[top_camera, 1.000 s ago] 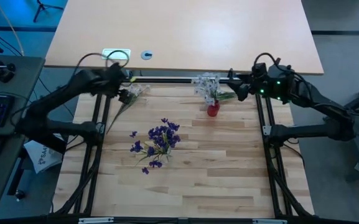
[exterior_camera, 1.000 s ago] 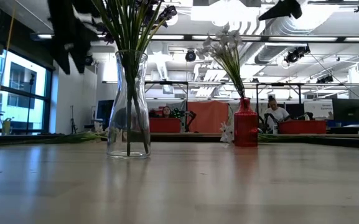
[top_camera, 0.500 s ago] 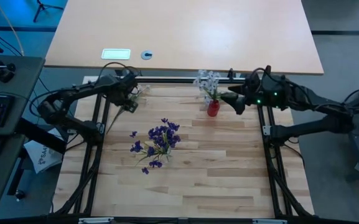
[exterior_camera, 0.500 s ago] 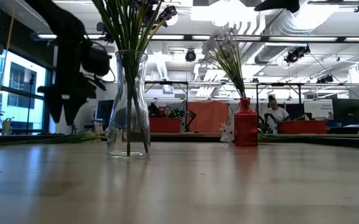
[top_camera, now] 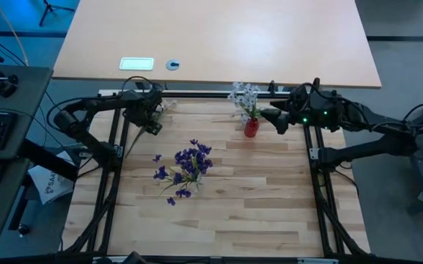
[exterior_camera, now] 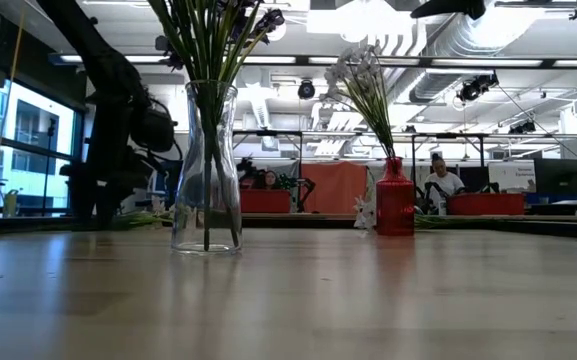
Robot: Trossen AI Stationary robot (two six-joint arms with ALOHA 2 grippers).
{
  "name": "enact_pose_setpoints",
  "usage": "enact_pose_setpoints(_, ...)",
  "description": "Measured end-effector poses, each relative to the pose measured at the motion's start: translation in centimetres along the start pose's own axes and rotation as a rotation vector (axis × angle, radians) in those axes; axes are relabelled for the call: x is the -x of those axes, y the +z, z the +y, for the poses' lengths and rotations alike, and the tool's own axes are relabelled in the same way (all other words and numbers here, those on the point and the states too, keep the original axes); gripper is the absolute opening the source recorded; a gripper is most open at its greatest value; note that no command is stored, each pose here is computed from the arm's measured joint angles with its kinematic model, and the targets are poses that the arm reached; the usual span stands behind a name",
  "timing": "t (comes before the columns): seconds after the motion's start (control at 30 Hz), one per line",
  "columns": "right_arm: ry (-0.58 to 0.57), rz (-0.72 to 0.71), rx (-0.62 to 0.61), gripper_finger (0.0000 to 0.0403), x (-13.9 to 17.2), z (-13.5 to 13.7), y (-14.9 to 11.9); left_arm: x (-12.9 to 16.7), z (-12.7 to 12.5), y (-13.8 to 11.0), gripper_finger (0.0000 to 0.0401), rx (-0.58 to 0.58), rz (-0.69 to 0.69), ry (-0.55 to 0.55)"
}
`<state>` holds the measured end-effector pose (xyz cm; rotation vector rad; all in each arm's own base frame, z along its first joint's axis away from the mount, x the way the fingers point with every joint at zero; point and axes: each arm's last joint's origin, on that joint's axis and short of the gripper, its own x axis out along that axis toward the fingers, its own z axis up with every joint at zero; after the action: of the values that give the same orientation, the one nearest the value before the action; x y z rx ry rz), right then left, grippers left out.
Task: Sort flowers into vase by color
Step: Put the top left white flowers into the red vase
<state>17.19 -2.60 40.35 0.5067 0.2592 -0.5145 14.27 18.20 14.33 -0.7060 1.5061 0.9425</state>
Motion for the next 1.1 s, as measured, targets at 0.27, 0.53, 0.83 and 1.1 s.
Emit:
enact_pose_setpoints(0.27, -0.018, -0.018, -0.001, 0.035, 0.1, 0.4, -0.2, -0.1, -0.3, -0.2, 0.0191, -0.019, 0.007, -0.044)
enact_pose_setpoints(0.53, -0.016, -0.028, -0.011, 0.035, 0.4, 0.9, -0.6, -0.8, -1.5, -1.1, 0.0014, -0.068, 0.006, -0.064)
enact_pose_setpoints(0.83, -0.052, -0.049, -0.006, 0.035, 0.6, 1.5, -1.0, 3.9, -1.3, -3.2, 0.0004, -0.056, -0.245, -0.181)
enact_pose_setpoints(1.1, -0.179, 0.137, 0.039, 0.035, -1.3, 1.5, -3.5, 9.9, -0.4, -6.5, 0.0001, 0.042, -0.593, -0.406)
